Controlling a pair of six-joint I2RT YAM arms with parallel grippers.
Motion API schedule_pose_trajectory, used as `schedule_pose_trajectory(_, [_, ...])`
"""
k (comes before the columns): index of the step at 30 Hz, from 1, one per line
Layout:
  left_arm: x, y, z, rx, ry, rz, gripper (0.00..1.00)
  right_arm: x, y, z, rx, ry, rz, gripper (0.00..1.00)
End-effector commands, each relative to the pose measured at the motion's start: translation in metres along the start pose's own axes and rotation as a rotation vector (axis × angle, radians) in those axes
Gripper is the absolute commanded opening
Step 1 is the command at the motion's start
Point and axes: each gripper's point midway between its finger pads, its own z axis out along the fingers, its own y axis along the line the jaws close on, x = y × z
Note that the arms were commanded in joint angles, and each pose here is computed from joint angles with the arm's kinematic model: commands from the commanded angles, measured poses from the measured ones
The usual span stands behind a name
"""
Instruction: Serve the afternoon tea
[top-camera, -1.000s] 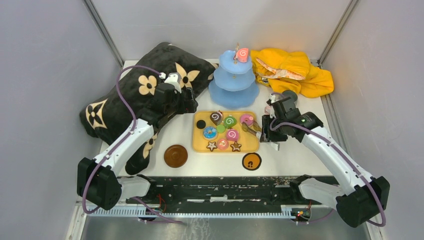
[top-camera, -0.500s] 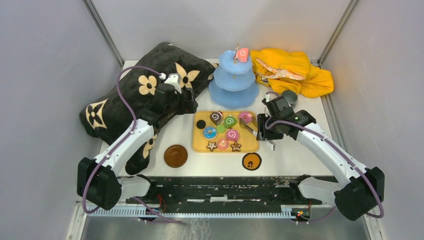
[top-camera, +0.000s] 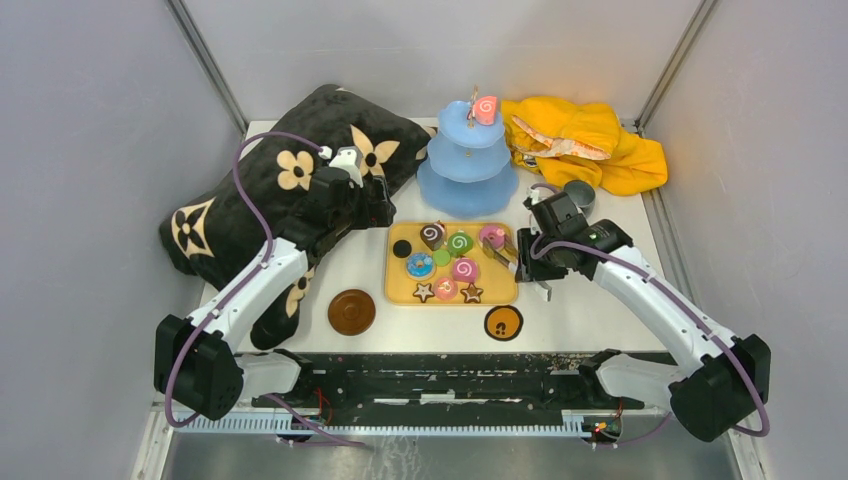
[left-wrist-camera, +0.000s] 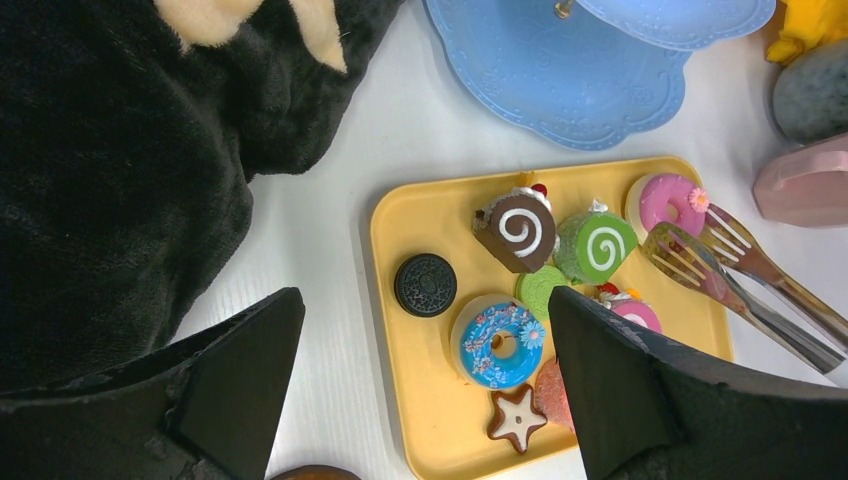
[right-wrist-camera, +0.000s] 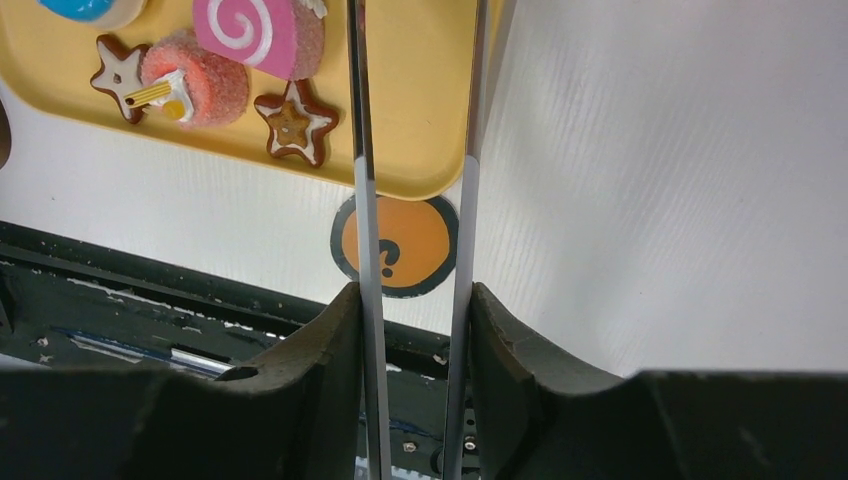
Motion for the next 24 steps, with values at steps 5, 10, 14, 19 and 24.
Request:
schedule_pose_trajectory(5, [-0.017,-0.003,0.0,0.003,-0.056,-0.023,0.99,-0.013,0.012,-0.034,-0.062,-0.061,-0.039,0.01])
schedule_pose_trajectory(10, [-0.021,-0.002,0.0,-0.006,-0.064,-0.02,0.99,-0.013,0.015,-0.053,-0.086,-0.069,-0.064,0.01])
schedule_pose_trajectory(14, [-0.022,-0.002,0.001,-0.009,-0.067,-0.018,0.99,-0.021,0.016,-0.074,-0.087,-0.107,-0.081,0.01])
schedule_pose_trajectory(19, [-0.025,-0.003,0.001,-0.008,-0.071,-0.025,0.99,-0.038,0.022,-0.095,-0.102,-0.176,-0.087,0.01])
schedule_pose_trajectory(24, [-0.027,-0.002,0.0,-0.01,-0.077,-0.019,0.99,-0.062,0.023,-0.112,-0.093,-0.282,-0.076,0.01])
